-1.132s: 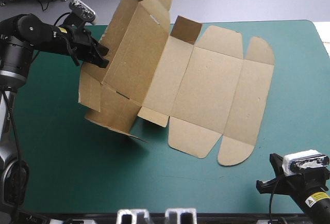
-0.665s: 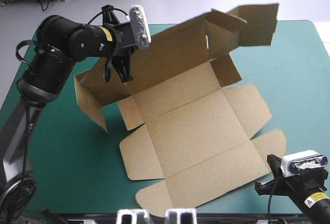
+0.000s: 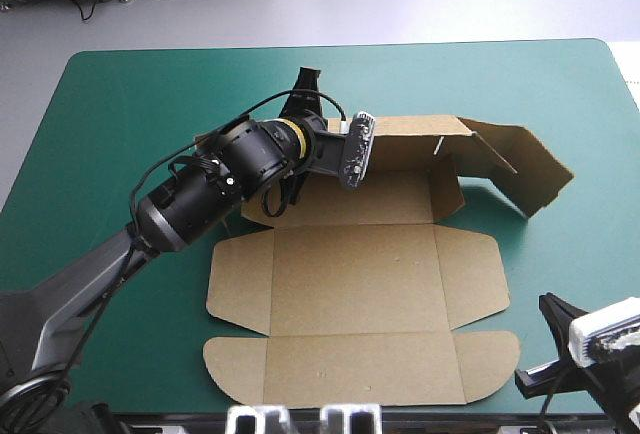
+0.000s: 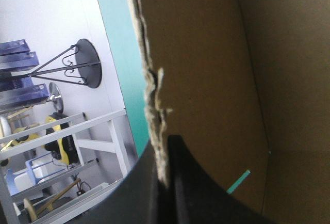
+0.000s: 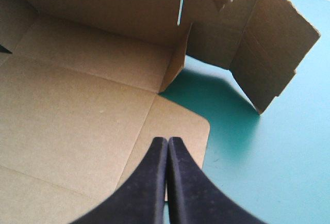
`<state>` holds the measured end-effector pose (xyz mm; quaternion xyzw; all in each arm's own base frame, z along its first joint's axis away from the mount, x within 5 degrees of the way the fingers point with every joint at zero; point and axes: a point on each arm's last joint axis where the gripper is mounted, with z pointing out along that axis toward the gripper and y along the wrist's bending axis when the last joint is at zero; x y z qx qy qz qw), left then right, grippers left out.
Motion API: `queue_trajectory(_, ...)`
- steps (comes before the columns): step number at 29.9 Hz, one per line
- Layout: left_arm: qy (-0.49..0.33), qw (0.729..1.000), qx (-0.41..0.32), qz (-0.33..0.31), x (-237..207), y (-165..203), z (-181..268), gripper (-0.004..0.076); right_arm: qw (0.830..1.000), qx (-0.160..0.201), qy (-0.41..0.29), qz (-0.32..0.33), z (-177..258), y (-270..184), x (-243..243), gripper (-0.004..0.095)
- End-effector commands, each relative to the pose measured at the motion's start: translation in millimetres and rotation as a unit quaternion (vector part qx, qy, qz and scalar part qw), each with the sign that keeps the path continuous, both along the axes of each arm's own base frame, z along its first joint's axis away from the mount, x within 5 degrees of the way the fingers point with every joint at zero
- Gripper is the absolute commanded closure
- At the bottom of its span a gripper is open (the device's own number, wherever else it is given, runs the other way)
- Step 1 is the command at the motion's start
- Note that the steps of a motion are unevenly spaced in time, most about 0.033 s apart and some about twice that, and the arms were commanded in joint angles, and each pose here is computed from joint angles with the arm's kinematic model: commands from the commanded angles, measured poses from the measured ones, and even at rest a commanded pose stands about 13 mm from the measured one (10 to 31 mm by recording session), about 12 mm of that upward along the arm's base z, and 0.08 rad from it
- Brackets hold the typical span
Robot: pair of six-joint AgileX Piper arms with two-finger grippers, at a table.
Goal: Fold the box
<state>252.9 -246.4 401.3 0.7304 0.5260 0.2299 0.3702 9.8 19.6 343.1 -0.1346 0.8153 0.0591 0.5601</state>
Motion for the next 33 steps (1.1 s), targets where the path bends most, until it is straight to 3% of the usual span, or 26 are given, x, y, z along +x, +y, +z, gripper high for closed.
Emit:
queue_trajectory(1, -0.076, 0.995, -0.058, -0.008, -3, 1, 13, 0.0734, 0.998, 0.007, -0.055, -0.007, 33, -1, -6, 0.093)
queue_trajectory(11, -0.122, 0.991, -0.056, 0.023, 4, 4, -22, 0.0734, 0.998, 0.026, -0.062, -0.013, 115, 1, 33, 0.0931)
queue_trajectory(21, -0.153, 0.984, -0.087, 0.029, 1, 9, -32, 0.0734, 0.999, 0.033, -0.024, 0.005, 195, 9, 162, 0.0931)
queue_trajectory(27, -0.171, 0.982, -0.073, 0.025, 1, 11, -49, 0.0734, 0.999, 0.022, 0.04, 0.02, 199, 15, 251, 0.0932)
queue_trajectory(33, -0.181, 0.981, -0.062, 0.027, -1, 15, -69, 0.0734, 0.992, 0.018, 0.119, 0.03, 163, 20, 344, 0.0932)
